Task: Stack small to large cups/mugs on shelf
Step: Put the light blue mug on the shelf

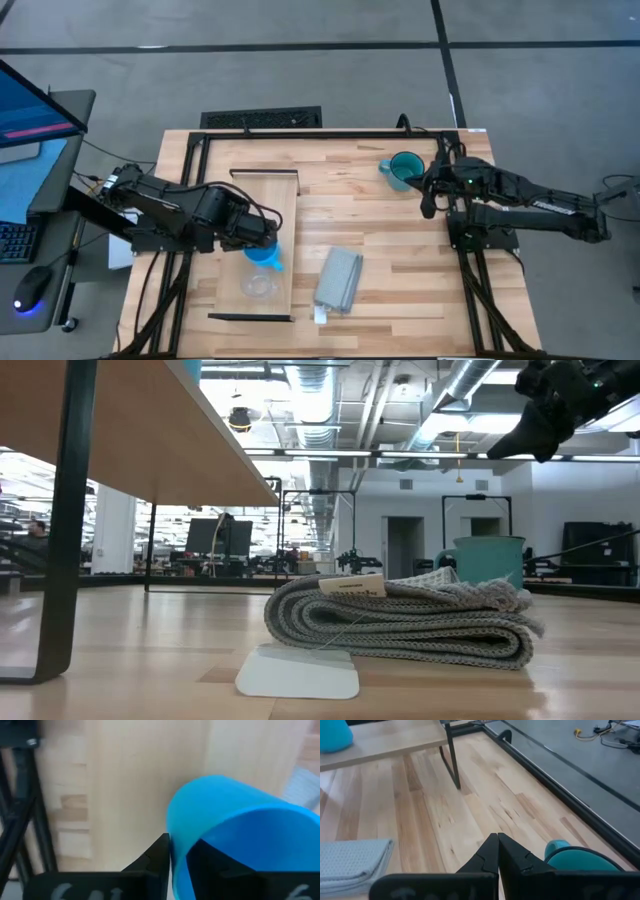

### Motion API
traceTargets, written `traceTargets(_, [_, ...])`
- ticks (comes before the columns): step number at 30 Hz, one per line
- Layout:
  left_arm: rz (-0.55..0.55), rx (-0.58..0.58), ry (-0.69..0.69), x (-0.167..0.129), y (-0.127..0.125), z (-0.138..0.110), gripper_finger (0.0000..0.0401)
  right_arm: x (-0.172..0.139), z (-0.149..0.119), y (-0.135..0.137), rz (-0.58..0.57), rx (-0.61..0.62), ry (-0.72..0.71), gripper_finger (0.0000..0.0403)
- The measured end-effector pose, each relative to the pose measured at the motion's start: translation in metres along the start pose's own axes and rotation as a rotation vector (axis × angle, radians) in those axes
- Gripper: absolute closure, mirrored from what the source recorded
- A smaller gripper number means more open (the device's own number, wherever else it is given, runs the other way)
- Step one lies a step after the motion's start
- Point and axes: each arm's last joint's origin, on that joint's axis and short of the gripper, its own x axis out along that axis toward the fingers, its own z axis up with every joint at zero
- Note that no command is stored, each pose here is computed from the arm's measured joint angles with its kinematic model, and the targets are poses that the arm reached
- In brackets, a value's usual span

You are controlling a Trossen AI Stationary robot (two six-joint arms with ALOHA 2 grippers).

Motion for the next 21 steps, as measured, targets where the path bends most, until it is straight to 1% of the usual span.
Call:
traceTargets(2, [-0.028,0.016,-0.015,-0.001,-0.001,0.0,0.0339,-0.001,0.0,0.0,0.0,0.0,-0.005,0.0378])
traceTargets(6, [-0.041,0.013,-0.048,-0.003,0.0,0.002,0.0308,-0.001,0.0,0.0,0.001,0.0,-0.007,0.0378])
traceTargets(8, [-0.022,-0.002,-0.045,-0.003,0.002,0.002,0.0293,-0.001,0.0,0.0,0.001,0.0,-0.007,0.0378])
traceTargets(11, [0.036,-0.05,-0.029,-0.003,0.007,0.003,0.0275,-0.001,0.0,0.0,0.004,0.0,-0.007,0.0378])
traceTargets(15, [0.027,-0.04,-0.018,-0.005,0.007,0.003,0.0265,-0.001,0.0,0.001,0.019,-0.01,-0.006,0.0378])
traceTargets(21, [-0.022,-0.031,-0.027,-0.015,0.006,0.003,0.0264,0.0,0.0,0.001,0.019,-0.01,-0.005,0.0378])
